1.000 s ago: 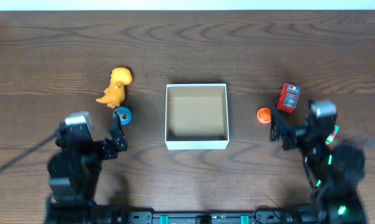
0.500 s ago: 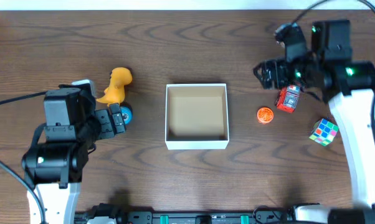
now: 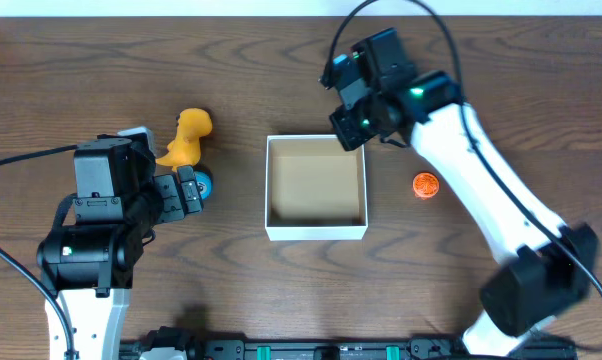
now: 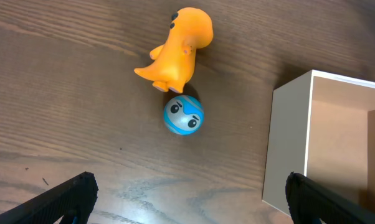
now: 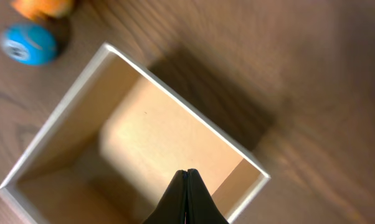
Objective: Pack container
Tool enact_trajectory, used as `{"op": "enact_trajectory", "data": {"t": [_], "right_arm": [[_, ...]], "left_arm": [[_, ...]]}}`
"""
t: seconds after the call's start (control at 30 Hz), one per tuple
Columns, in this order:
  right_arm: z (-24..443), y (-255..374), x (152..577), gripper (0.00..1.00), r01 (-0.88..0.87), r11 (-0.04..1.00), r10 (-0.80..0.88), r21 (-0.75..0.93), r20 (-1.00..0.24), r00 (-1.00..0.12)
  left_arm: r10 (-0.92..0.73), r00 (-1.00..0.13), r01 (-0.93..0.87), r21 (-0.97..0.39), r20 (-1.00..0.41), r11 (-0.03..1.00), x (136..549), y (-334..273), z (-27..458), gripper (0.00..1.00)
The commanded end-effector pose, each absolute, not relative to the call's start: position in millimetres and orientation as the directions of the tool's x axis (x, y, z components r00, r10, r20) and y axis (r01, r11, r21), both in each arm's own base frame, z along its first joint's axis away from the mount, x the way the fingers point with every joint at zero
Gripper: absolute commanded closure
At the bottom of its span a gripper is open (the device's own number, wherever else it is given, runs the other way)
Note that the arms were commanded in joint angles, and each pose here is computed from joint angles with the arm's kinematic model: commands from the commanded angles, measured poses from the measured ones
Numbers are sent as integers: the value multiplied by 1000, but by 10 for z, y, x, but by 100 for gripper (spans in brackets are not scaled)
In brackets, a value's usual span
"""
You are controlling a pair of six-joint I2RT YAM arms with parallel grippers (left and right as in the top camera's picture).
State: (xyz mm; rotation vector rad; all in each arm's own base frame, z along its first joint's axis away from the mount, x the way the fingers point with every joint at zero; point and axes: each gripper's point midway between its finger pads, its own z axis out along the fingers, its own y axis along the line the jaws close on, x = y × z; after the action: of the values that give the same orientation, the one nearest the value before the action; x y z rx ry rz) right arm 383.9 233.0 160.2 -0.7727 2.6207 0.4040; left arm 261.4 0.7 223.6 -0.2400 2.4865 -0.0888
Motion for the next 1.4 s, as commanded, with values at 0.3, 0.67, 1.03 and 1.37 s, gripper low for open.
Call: {"op": "enact_trajectory", "data": {"t": [0.3, 0.67, 1.03, 1.37], "right_arm": [[751, 2230, 3899, 99, -428, 890, -391, 159, -220, -894], [731, 1746, 4095, 99, -261, 961, -275, -89, -227, -934], [764, 1616, 4204, 99, -230, 960, -266, -159, -259, -928], [940, 1936, 4071, 94, -325, 945, -322, -36, -276, -906]], "left_arm": [[-185, -775, -148, -111, -605, 983, 2625, 18, 2309, 2], [-186, -775, -149, -111, -604, 983, 2625, 18, 2309, 2], [-186, -775, -148, -112, -604, 983, 2625, 18, 2309, 2], [-185, -775, -148, -111, -605, 983, 2625, 18, 2309, 2]]}}
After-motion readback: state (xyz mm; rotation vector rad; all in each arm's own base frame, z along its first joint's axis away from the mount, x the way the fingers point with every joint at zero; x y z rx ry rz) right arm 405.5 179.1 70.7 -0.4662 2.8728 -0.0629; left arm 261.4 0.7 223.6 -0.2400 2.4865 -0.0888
